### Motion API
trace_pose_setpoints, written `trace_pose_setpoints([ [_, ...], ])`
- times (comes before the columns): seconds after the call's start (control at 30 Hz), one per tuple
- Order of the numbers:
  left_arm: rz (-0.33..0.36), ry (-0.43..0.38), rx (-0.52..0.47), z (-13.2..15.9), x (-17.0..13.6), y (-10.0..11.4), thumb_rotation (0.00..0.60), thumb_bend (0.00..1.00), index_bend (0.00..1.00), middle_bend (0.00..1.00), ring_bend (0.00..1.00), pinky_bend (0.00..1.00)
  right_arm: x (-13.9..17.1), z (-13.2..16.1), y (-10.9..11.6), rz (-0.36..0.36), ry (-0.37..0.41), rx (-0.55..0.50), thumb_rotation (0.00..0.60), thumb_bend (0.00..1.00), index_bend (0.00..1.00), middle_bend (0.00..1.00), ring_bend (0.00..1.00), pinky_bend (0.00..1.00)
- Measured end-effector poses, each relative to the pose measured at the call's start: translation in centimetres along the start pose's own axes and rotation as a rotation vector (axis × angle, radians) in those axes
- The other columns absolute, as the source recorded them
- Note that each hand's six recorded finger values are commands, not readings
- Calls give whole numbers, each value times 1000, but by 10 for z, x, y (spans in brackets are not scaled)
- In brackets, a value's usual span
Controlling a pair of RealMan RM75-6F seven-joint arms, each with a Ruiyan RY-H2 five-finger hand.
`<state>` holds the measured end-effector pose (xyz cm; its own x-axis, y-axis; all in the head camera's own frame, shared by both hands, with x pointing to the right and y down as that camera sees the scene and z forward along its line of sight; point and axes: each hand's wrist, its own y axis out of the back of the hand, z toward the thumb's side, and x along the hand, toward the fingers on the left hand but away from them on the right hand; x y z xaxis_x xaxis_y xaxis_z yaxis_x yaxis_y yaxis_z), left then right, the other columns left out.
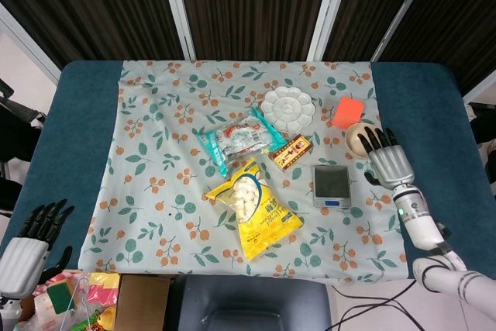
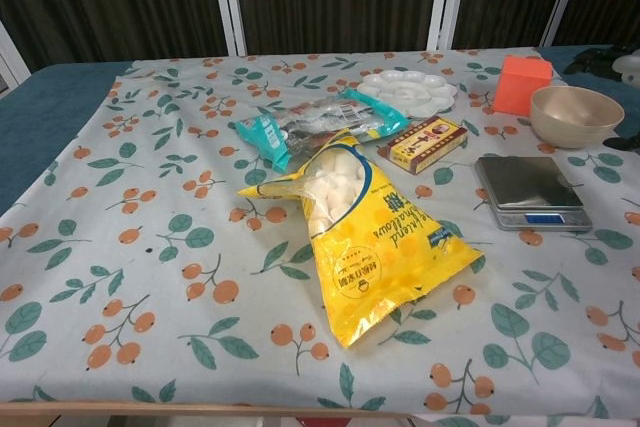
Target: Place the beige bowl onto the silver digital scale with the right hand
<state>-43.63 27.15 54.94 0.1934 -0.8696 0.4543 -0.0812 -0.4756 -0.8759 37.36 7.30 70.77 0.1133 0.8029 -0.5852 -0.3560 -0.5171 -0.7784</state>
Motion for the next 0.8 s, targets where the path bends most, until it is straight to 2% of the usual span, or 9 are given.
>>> trace_pose_setpoints([
  [0.13, -6, 6, 5, -1, 1, -1, 600, 453, 0, 0, 12, 91, -22, 3, -11, 34, -21, 50, 600, 410, 323, 0, 0, 0],
  [0.33, -13, 13, 10, -2, 3, -3, 600, 454, 0, 0, 12, 91, -38, 14, -24, 64, -28, 81, 600, 419, 477, 5, 0, 0],
  [0.4, -13, 14, 10, -2, 3, -3, 600, 454, 0, 0, 12, 91, -40, 18, -26, 68, -24, 81, 600, 444, 575, 30, 0, 0],
  [0.47, -15, 15, 11, -2, 3, -3, 600, 453, 0, 0, 12, 91, -41, 19, -27, 67, -23, 82, 600, 561, 704, 80, 0, 0],
  [0.57, -22, 11, 10, -2, 3, -4, 600, 454, 0, 0, 12, 91, -44, 17, -29, 62, -41, 94, 600, 738, 758, 96, 0, 0],
  [0.63, -24, 10, 10, -2, 3, -4, 600, 455, 0, 0, 12, 91, -47, 14, -30, 53, -61, 102, 600, 783, 783, 103, 0, 0],
  [0.8, -26, 5, 9, -1, 2, -4, 600, 455, 0, 0, 12, 91, -47, 13, -23, 1, -79, 93, 600, 794, 794, 111, 0, 0],
])
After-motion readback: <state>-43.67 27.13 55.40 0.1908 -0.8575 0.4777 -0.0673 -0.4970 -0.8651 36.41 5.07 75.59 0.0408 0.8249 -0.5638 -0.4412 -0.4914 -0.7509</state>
